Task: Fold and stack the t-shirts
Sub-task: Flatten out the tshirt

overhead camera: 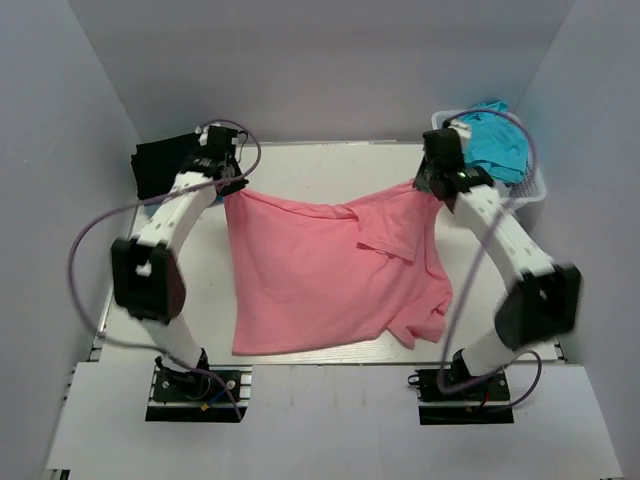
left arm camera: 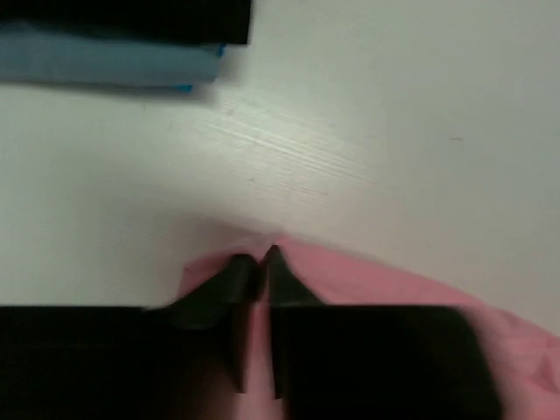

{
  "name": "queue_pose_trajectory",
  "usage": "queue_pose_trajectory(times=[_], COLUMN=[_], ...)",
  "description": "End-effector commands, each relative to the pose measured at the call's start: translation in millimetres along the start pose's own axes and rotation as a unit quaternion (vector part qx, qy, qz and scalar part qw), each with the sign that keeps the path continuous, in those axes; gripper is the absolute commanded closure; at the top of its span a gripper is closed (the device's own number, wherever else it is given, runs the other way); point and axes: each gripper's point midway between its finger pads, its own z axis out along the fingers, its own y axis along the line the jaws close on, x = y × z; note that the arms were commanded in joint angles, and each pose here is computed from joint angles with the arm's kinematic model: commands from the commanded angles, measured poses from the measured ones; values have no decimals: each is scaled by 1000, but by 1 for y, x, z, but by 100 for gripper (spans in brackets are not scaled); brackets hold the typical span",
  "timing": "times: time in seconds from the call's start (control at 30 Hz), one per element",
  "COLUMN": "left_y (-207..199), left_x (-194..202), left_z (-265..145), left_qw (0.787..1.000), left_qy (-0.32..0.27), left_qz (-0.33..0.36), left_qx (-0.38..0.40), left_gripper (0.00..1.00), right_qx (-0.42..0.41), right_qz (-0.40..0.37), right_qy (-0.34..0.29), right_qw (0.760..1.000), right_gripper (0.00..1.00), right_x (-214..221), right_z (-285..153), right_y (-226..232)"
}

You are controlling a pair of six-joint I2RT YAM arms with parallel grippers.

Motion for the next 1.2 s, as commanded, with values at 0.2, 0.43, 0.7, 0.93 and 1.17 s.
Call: queue_pose_trajectory(times=[0.2,0.43,0.7,0.93,1.17], left_y=[22,27,-10,-44,14], left_x=[-31,-14,70,154,228], left_z=[126,92,24,-10,-24], left_qw=[992,995,984,953,954], left_qy=[54,59,150,217,269], left_qz=[-30,-12,-21,-58,-58], left_qx=[-113,-79,92,205,116], left_gripper=[3,0,0,0,0], right_qx=[-59,-107,-121,-101,-79], right_qz=[-50,-48,4,21,55], right_qy=[112,132,204,280,353], right_qw=[991,984,971,954,931], right_gripper=[35,10,10,10,10], right_x=[-9,30,107,203,274], right_z=[149,117,32,0,-35], right_y=[57,53,16,-25,-43])
